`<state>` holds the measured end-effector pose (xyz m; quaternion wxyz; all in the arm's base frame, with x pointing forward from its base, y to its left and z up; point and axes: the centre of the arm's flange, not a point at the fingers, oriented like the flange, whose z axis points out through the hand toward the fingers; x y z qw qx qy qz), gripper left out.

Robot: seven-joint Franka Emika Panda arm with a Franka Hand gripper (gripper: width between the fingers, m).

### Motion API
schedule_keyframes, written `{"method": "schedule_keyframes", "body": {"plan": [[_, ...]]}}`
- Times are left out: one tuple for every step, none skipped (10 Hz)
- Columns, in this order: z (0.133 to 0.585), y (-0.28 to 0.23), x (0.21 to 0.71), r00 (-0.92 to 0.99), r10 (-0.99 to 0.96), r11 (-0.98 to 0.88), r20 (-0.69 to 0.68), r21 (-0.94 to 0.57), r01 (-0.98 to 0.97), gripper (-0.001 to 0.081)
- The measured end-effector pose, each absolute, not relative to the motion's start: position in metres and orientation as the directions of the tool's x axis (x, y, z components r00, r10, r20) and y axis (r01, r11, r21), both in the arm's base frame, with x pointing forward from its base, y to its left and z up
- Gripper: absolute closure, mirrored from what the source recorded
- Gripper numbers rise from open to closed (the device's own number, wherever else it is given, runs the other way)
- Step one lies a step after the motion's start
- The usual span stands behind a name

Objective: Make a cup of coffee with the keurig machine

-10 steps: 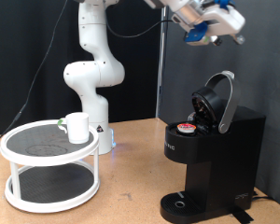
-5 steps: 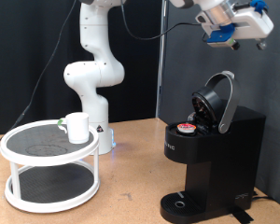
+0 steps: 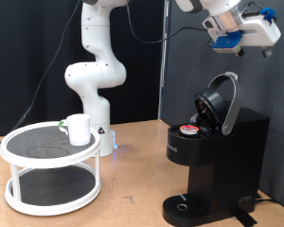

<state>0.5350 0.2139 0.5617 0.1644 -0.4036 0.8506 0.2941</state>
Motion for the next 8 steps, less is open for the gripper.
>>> {"method": "schedule_keyframes", "body": {"plan": [[0.555, 0.211, 0.535, -0.625, -0.598, 0.505, -0.502, 0.369, -0.780, 0.0185], [0.550, 0.207, 0.535, -0.632, -0.601, 0.509, -0.490, 0.375, -0.775, 0.0334], [0.545, 0.203, 0.535, -0.639, -0.601, 0.513, -0.481, 0.382, -0.769, 0.0334], [0.541, 0.198, 0.536, -0.645, -0.599, 0.517, -0.474, 0.386, -0.764, 0.0541], [0.537, 0.193, 0.536, -0.652, -0.596, 0.523, -0.469, 0.389, -0.759, 0.0541], [0.534, 0.188, 0.537, -0.655, -0.595, 0.526, -0.466, 0.390, -0.756, 0.0728], [0.531, 0.184, 0.538, -0.657, -0.595, 0.528, -0.464, 0.391, -0.754, 0.0728], [0.529, 0.181, 0.538, -0.659, -0.594, 0.530, -0.461, 0.392, -0.752, 0.0790]]}}
